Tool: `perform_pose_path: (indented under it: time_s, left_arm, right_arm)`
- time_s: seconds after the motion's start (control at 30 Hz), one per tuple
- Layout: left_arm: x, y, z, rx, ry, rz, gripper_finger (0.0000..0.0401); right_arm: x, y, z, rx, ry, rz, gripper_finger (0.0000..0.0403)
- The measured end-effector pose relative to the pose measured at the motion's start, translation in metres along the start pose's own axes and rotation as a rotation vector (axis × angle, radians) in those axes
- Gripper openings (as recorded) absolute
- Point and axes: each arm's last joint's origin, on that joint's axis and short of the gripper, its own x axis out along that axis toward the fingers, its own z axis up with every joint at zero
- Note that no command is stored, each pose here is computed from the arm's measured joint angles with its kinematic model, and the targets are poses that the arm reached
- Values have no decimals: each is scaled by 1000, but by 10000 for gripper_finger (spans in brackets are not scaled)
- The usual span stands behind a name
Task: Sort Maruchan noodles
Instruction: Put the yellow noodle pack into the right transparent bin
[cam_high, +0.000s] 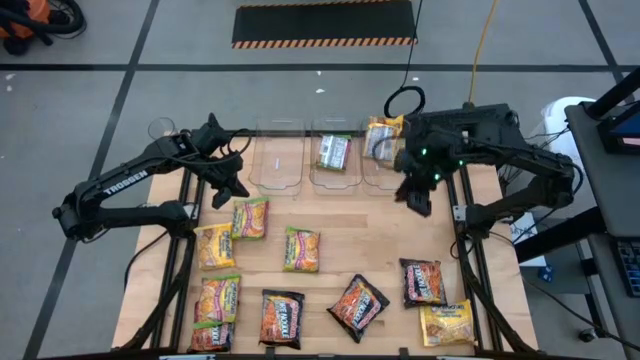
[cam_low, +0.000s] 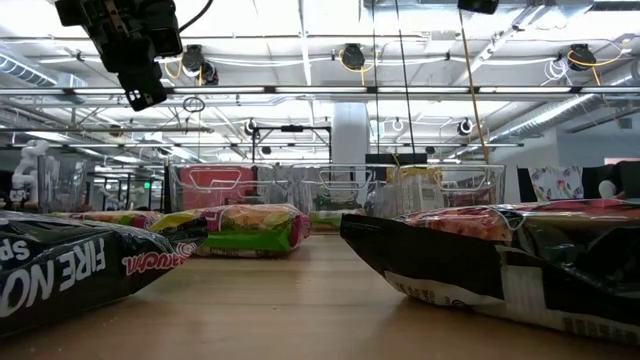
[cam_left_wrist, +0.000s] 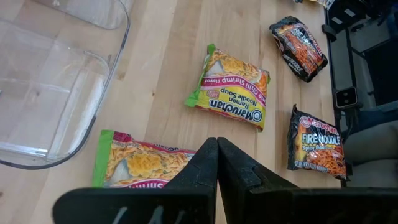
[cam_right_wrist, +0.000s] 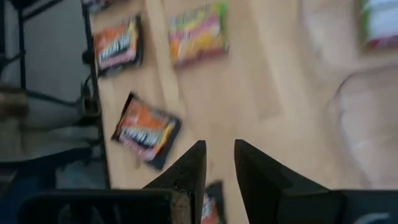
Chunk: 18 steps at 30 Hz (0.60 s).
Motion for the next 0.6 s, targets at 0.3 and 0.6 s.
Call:
perform_pose_path:
  time_s: [0.3, 0.6]
  left_arm:
    - [0, 0, 0, 10, 0, 0, 8]
    - [0, 0, 0, 36, 0, 0, 8]
  right_arm:
    - [25, 30, -22, 186, 338, 48, 79]
    - [75, 54, -57, 389, 598, 88, 79]
